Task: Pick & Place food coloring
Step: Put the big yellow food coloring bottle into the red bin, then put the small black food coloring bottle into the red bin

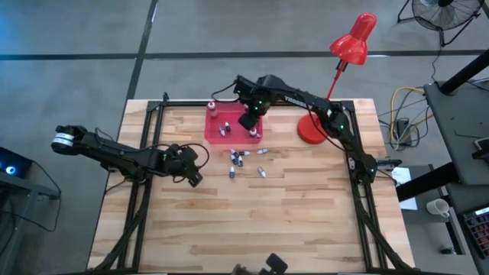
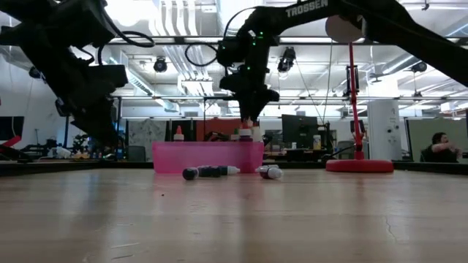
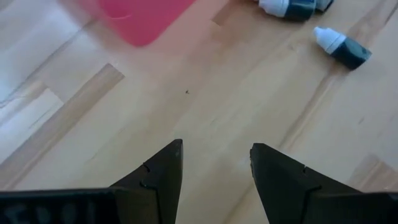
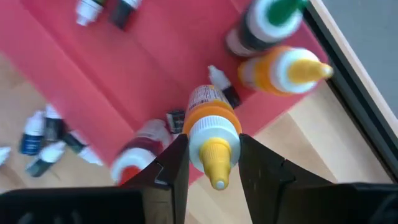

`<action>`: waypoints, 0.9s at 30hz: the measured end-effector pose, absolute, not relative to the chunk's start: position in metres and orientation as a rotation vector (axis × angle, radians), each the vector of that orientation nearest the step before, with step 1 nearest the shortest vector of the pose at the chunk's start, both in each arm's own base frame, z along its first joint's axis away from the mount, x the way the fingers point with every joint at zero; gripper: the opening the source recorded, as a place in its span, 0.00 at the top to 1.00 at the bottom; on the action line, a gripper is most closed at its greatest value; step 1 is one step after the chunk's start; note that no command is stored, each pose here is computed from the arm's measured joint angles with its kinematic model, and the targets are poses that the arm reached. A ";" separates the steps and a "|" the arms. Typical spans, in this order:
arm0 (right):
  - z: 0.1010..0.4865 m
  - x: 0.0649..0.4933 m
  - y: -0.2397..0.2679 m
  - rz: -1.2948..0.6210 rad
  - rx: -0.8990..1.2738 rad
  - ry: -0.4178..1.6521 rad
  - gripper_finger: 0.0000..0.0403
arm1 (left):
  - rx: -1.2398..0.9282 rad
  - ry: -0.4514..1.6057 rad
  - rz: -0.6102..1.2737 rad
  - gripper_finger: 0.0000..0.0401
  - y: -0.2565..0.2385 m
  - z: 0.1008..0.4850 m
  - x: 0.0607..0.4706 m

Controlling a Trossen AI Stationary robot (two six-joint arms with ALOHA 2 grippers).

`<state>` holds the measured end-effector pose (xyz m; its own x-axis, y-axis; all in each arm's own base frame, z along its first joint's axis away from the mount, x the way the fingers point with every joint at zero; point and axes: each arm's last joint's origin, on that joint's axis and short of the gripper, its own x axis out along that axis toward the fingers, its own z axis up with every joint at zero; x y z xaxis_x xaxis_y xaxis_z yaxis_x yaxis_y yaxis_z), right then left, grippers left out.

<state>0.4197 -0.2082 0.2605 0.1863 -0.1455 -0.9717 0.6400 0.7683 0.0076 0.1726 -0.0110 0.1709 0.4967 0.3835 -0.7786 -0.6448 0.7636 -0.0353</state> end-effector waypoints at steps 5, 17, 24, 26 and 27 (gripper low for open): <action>0.253 0.416 -0.211 -0.553 0.505 1.310 0.74 | -0.340 0.821 0.669 0.60 -0.010 0.171 0.173; 0.239 0.416 -0.210 -0.507 0.522 1.344 0.61 | -0.310 0.784 0.716 0.60 -0.008 0.172 0.173; 0.250 0.418 -0.211 -0.510 0.509 1.299 0.62 | -0.309 0.783 0.717 0.60 -0.008 0.172 0.173; 0.256 0.418 -0.211 -0.507 0.503 1.282 0.62 | -0.309 0.783 0.716 0.60 -0.008 0.172 0.173; 0.259 0.418 -0.211 -0.507 0.500 1.273 0.61 | -0.309 0.782 0.717 0.60 -0.008 0.173 0.173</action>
<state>0.4184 -0.2113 0.2592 0.2161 -0.0794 -0.9731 0.6111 0.7883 0.0713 0.1732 -0.0084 0.1725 0.4923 0.4702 -0.7325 -0.6886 0.7251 0.0027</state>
